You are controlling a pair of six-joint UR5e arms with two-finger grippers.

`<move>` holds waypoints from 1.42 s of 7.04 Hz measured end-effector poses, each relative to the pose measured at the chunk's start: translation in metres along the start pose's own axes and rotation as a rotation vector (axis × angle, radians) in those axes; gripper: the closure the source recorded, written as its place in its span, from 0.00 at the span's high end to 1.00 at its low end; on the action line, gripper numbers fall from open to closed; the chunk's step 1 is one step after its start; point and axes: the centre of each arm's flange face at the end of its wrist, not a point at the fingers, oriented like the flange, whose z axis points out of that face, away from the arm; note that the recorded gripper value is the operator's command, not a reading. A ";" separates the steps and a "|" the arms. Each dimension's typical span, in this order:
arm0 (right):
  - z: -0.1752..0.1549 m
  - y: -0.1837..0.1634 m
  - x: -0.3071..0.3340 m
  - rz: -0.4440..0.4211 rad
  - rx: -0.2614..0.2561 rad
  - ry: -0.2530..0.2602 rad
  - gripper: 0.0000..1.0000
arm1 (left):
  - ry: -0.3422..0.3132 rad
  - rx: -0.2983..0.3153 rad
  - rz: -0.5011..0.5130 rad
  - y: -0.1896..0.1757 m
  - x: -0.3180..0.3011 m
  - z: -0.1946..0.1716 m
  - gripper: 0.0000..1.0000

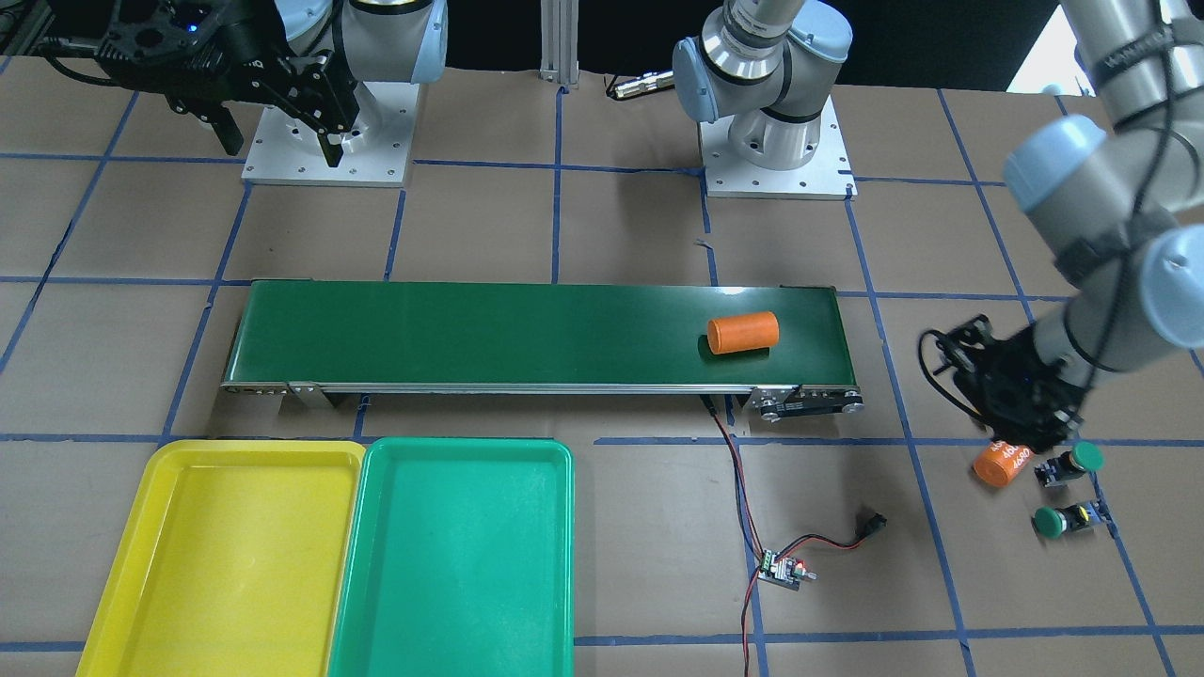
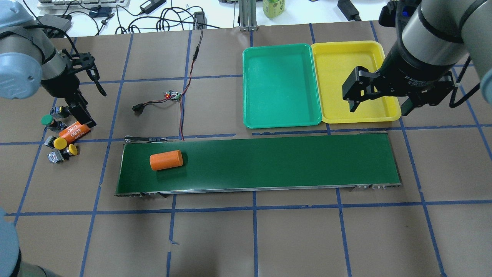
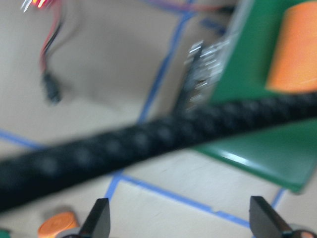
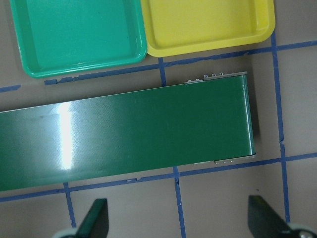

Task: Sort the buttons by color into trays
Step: 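Grasp the printed orange cylinder with the left gripper, place it on belt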

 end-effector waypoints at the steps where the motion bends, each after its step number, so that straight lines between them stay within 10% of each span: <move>1: 0.000 0.000 0.000 0.000 0.001 0.000 1.00 | 0.010 -0.008 -0.043 0.012 -0.036 0.023 1.00; 5: 0.000 0.000 0.000 0.001 -0.002 0.001 1.00 | 0.022 -0.043 -0.068 0.042 -0.070 0.099 1.00; 7: 0.000 0.002 0.002 0.001 -0.004 0.014 1.00 | -0.031 -0.025 0.003 0.049 -0.074 0.111 0.05; 10: 0.016 0.020 0.009 0.006 -0.020 0.051 1.00 | -0.120 0.003 0.044 0.045 -0.061 0.109 0.00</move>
